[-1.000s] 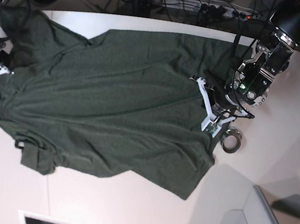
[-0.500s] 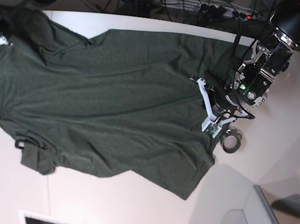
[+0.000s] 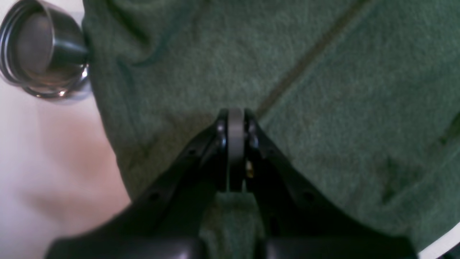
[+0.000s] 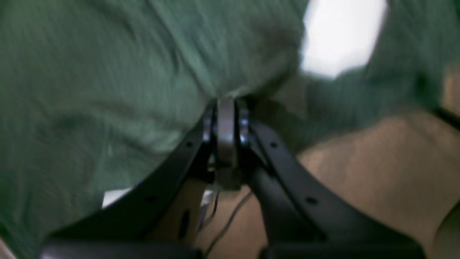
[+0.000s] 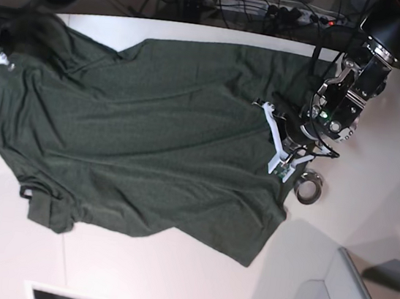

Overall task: Layout the t-shirt on the table in an organized manner, then fold the t-shirt properly
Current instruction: 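Pull the shirt corner with the right gripper away from the left gripper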

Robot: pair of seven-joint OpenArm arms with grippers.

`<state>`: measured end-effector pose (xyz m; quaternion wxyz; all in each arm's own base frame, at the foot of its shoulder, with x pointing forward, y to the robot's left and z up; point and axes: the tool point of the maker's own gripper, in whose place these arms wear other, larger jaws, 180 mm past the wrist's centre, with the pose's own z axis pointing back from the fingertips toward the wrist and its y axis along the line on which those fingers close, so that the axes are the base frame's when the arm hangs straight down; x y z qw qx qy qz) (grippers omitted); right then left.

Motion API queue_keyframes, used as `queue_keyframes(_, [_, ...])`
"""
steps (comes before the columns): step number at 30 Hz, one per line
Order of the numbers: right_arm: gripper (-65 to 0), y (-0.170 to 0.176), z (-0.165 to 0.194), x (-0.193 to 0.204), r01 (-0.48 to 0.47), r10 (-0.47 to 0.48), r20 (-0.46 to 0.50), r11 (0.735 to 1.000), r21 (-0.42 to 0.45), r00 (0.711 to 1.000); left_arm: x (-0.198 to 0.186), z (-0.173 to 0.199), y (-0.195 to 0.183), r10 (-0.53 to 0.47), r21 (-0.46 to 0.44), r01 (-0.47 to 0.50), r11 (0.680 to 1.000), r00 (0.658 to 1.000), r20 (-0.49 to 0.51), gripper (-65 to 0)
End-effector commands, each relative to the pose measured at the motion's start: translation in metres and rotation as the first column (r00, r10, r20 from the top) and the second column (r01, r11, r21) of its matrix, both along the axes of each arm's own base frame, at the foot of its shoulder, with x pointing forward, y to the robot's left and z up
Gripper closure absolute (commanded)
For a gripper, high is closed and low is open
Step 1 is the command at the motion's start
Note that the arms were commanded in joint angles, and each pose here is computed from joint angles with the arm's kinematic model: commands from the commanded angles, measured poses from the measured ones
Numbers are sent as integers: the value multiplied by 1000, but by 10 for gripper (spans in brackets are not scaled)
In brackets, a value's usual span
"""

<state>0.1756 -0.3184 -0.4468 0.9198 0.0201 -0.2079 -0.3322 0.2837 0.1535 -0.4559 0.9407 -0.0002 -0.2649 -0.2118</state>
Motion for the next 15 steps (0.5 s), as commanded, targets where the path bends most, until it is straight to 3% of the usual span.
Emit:
queue_keyframes(1, [-89, -9, 4, 1, -5, 5, -13, 1000, 1, 1000, 13, 13, 5, -4, 8, 3, 1000, 999, 48, 0])
queue_keyframes(3, [-171, -13, 8, 3, -5, 5, -18, 1000, 1, 1000, 11, 12, 13, -5, 27, 3, 1000, 999, 42, 0])
queue_keyframes(5, [-260, -19, 28, 16, -11, 13, 42, 999, -52, 999, 8, 12, 19, -4, 39, 3, 999, 999, 34, 0])
queue_keyframes(9, [-354, -36, 72, 43, 39, -15, 157, 988, -149, 987, -14, 6, 31, -13, 60, 13, 998, 1000, 3, 0])
queue_keyframes(13, [-348, -25, 65, 100, -144, 170, 155, 976, -166, 973, -33, 1, 31, -30, 65, 31, 997, 999, -24, 0])
queue_keyframes(14, [-321, -25, 57, 113, -186, 211, 149, 968, -169, 966, -34, 0, 31, -27, 66, 29, 997, 999, -27, 0])
queue_keyframes(15, [-255, -26, 44, 123, -228, 251, 135, 959, -167, 958, -34, -1, 33, -22, 68, 24, 997, 999, -31, 0])
